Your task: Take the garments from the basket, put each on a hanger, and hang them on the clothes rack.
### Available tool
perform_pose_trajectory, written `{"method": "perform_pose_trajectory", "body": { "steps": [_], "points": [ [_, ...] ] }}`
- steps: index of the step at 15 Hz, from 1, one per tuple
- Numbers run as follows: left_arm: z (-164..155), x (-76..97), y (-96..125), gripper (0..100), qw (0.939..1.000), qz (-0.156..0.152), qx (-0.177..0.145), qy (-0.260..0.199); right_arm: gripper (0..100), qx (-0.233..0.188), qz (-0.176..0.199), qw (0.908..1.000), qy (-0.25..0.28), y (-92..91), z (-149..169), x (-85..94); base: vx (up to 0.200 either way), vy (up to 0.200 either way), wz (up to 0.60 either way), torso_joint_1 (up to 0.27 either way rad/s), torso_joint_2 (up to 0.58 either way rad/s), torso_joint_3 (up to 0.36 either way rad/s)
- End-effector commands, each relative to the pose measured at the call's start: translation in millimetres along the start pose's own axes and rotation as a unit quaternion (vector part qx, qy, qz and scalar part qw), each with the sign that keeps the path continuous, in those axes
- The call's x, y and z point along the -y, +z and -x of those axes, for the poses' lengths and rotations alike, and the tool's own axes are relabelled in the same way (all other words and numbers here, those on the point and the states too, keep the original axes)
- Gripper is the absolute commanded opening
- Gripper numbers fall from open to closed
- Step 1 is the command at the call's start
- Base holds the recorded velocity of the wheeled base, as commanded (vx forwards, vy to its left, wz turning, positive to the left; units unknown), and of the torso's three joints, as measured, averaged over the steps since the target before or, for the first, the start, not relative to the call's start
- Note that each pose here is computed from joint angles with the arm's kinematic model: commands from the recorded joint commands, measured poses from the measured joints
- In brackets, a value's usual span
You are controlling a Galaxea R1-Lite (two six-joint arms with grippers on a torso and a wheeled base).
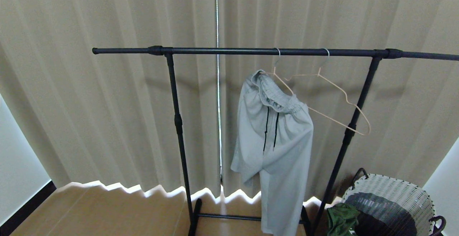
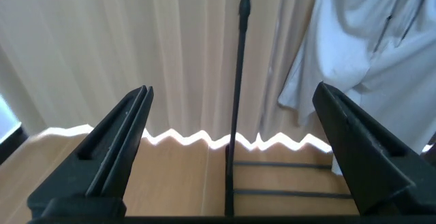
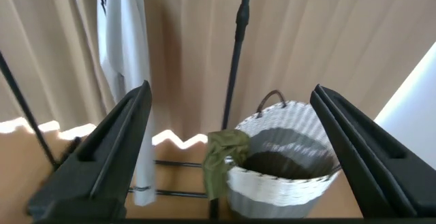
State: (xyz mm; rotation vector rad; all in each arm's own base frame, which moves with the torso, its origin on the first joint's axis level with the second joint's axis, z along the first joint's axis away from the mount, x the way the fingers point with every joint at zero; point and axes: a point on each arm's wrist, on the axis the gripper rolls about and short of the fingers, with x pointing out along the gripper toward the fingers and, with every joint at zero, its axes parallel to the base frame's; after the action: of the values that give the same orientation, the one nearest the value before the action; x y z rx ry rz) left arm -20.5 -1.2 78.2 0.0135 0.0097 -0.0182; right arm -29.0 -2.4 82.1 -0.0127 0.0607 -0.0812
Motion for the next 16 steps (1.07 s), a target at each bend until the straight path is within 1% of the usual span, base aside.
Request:
{"method": "perform_pose_trajectory", "body": {
  "steps": [1, 2, 3, 6, 13, 16],
  "points": [
    [2.4, -0.1, -0.7, 100, 0.9999, 0.000, 0.015, -0.002, 100, -0.002, 0.007, 1.0000, -0.001, -0.9, -0.3, 0.0, 0.000, 0.000, 0.00, 0.000, 0.00, 0.000],
    [2.4, -0.1, -0.7, 100, 0.9999, 0.002, 0.015, -0.002, 100, -0.004, 0.044, 0.9990, -0.003, -2.3, -0.9, 0.0, 0.000, 0.000, 0.00, -0.032, 0.09, 0.041],
    [2.4, -0.1, -0.6, 100, 0.9999, 0.001, 0.016, -0.002, 100, -0.003, 0.070, 0.9975, -0.004, -2.0, -0.9, 0.1, 0.000, 0.000, 0.00, -0.105, 0.29, 0.139],
    [2.4, -0.1, -0.7, 100, 0.9999, 0.002, 0.015, -0.002, 100, 0.000, 0.052, 0.9986, 0.000, -2.8, -1.6, -0.2, 0.000, 0.000, 0.00, -0.180, 0.42, 0.227],
    [2.4, -0.1, -0.7, 100, 0.9999, 0.002, 0.015, -0.003, 100, 0.000, 0.050, 0.9988, 0.000, -2.8, -1.6, -0.2, 0.000, 0.000, 0.00, -0.189, 0.48, 0.274],
    [2.4, -0.1, -0.7, 100, 0.9999, -0.004, 0.015, -0.003, 100, 0.000, 0.049, 0.9988, 0.000, -2.8, -1.6, -0.2, 0.000, 0.000, 0.00, -0.165, 0.47, 0.290]
  ]
}}
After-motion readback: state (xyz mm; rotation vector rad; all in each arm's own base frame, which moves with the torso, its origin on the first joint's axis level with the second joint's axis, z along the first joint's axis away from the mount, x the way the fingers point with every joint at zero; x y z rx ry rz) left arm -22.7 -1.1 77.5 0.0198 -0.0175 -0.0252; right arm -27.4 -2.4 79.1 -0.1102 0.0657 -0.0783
